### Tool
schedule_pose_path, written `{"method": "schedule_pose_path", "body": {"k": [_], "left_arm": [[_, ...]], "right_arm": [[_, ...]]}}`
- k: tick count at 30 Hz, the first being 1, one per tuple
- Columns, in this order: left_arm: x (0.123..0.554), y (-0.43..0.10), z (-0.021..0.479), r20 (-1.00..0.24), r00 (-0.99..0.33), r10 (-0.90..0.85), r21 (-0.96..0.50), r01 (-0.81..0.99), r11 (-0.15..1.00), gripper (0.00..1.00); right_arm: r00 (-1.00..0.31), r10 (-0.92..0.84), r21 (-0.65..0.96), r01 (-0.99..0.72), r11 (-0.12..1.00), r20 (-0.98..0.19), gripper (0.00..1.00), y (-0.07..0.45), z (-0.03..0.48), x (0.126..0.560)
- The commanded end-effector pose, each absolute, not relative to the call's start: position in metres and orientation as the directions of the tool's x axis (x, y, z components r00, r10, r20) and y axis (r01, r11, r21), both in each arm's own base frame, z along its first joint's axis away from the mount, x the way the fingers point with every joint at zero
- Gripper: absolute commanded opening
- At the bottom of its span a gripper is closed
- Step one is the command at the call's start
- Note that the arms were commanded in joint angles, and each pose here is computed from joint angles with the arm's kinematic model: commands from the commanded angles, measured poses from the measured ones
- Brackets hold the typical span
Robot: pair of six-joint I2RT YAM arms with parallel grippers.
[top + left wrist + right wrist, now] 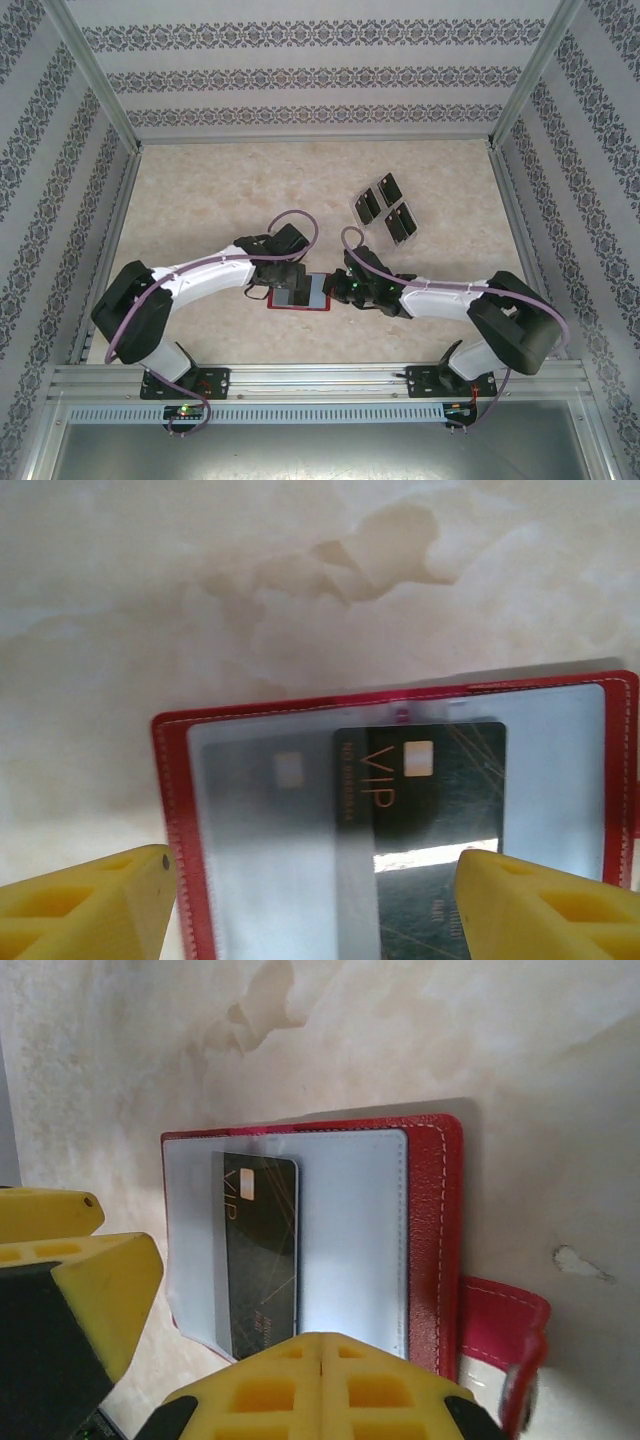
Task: Put the credit cards into the card holder
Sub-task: Insert the credit card into the card slot.
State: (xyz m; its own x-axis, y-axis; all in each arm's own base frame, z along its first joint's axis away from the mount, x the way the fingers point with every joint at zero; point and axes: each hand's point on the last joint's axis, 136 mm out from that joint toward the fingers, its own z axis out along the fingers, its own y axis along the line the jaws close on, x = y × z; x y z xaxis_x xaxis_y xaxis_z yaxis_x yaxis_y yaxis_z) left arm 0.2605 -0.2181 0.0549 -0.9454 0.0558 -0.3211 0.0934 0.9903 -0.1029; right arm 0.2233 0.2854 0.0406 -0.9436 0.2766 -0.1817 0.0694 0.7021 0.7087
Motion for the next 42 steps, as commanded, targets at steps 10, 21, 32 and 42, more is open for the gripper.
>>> {"method": "schedule_pose_path", "body": {"k": [10, 21, 32, 42], "left_arm": [[0.258, -0.245, 0.04, -0.317, -0.946, 0.067, -0.139, 0.116, 0.983, 0.74], [0.257, -0.247, 0.026, -0.293, -0.952, 0.083, -0.121, 0.123, 0.985, 0.74], [0.251, -0.219, 0.024, -0.263, -0.959, 0.109, 0.019, 0.108, 0.994, 0.74], [0.246, -0.193, 0.031, -0.268, -0.955, 0.127, 0.114, 0.099, 0.988, 0.74]], "right_arm": [[-0.94, 0.316, 0.72, 0.129, 0.682, -0.13, 0.0, 0.282, 0.016, 0.219], [-0.938, 0.322, 0.713, 0.14, 0.687, -0.127, 0.0, 0.279, 0.013, 0.218], [-0.938, 0.324, 0.705, 0.148, 0.694, -0.122, 0.0, 0.278, 0.01, 0.218], [-0.937, 0.328, 0.701, 0.153, 0.697, -0.121, 0.0, 0.277, 0.008, 0.218]]}}
